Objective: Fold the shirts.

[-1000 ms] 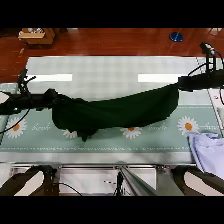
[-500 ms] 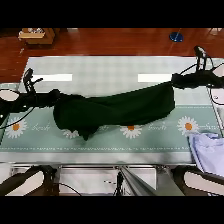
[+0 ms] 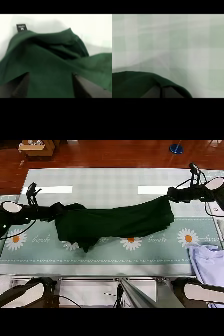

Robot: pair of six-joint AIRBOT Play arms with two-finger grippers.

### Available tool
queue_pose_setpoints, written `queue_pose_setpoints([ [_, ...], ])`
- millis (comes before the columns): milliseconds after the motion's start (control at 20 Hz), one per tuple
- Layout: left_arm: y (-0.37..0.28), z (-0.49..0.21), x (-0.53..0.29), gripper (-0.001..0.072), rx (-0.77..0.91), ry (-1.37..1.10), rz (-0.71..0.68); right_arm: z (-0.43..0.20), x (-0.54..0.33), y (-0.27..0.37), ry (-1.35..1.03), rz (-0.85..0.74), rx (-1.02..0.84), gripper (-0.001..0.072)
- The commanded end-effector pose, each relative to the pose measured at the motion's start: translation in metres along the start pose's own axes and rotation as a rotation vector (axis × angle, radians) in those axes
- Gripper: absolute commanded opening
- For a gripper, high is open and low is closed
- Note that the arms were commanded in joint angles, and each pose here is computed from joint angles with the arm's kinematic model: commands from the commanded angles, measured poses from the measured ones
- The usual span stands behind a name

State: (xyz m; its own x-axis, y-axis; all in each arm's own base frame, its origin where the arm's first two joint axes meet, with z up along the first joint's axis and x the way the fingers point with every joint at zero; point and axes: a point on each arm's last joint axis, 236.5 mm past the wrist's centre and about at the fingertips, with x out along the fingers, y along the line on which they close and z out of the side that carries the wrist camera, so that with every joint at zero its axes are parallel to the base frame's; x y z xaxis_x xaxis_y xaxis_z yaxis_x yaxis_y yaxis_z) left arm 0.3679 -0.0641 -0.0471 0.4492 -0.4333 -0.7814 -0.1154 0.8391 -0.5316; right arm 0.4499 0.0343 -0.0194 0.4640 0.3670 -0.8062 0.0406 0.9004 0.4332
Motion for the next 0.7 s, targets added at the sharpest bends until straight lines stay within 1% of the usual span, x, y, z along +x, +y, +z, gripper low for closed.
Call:
queue_pose_setpoints([
  [0, 0.002, -0.035, -0.005, 0.0662, 0.019, 0.151, -0.011, -0.001, 0.001, 0.000, 0.006, 0.003, 0.003, 0.0021],
  [150, 0.018, -0.080, -0.020, 0.0657, 0.011, 0.349, 0.035, -0.002, 0.001, 0.000, 0.009, 0.003, 0.002, 0.0021],
  [200, 0.024, -0.083, -0.025, 0.0655, -0.006, 0.365, 0.051, -0.003, 0.001, 0.001, 0.014, 0.005, 0.002, 0.0021],
  [350, 0.033, -0.072, -0.054, 0.0654, -0.057, 0.305, 0.055, -0.010, 0.001, 0.000, 0.040, 0.004, -0.013, 0.0021],
  [500, 0.044, -0.092, -0.083, 0.0654, -0.105, 0.365, 0.072, -0.012, 0.001, -0.002, 0.052, -0.004, -0.028, 0.0021],
  [650, 0.044, -0.110, -0.080, 0.0654, -0.144, 0.409, 0.059, -0.014, 0.001, -0.002, 0.058, -0.005, -0.030, 0.0021],
])
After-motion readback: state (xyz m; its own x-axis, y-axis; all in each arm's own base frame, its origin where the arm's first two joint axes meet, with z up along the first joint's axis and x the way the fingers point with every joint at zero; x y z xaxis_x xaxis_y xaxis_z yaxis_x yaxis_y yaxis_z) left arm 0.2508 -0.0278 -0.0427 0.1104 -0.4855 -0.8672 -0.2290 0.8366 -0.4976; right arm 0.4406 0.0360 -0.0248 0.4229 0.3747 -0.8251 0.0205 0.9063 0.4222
